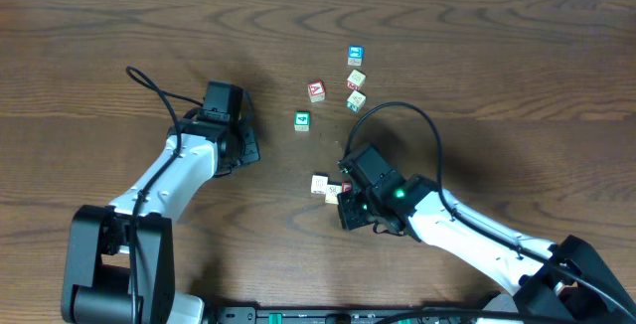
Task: Lift 5 blocks
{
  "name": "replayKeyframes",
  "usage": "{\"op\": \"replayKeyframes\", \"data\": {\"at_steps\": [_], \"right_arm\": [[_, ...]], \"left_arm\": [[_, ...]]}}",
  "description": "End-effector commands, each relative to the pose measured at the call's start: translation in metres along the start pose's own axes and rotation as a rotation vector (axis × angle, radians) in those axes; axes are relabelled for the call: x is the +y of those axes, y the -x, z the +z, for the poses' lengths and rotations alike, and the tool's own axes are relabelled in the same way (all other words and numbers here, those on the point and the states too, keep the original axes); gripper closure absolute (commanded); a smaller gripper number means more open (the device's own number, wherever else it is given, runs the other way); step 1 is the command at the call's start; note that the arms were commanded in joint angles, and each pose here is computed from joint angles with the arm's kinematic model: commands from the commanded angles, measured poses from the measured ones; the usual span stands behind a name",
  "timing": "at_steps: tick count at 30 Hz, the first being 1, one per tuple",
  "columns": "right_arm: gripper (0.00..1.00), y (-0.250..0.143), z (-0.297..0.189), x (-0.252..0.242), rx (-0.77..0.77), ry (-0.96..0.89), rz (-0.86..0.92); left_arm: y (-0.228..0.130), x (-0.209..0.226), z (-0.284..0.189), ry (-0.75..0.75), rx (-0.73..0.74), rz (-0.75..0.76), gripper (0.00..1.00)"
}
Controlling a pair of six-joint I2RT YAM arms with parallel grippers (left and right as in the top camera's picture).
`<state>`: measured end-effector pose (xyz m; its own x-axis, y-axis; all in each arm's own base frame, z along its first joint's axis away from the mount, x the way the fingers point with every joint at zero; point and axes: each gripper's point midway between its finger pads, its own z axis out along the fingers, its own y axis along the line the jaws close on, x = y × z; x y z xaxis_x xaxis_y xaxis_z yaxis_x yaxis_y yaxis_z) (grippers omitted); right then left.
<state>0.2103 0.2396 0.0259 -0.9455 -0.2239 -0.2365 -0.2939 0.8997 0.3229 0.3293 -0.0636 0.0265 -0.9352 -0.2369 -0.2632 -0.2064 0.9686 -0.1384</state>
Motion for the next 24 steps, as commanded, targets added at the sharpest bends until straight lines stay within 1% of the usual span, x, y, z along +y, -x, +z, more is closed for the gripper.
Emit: {"op": "replayKeyframes", "data": {"at_steps": [1, 7, 14, 24], "right_arm": [[0.99, -0.009, 0.004, 0.009, 0.021, 0.01, -0.029], [0.99, -0.004, 0.012, 0.008, -0.004, -0.013, -0.044], [0.99, -0.003, 0.03, 0.006, 0.006, -0.017, -0.042], [0.99, 0.011, 0.031, 0.009, -0.051, -0.008, -0.072]], "left_arm": [[0.005, -0.004, -0.006, -0.025, -0.012, -0.013, 0.93], [0.003, -0.003, -0.006, -0.023, -0.006, -0.014, 0.93], [0.001, -0.002, -0.006, -0.019, 0.002, -0.014, 0.92], [0.001, -0.002, -0.006, -0.019, 0.002, -0.014, 0.93]]}}
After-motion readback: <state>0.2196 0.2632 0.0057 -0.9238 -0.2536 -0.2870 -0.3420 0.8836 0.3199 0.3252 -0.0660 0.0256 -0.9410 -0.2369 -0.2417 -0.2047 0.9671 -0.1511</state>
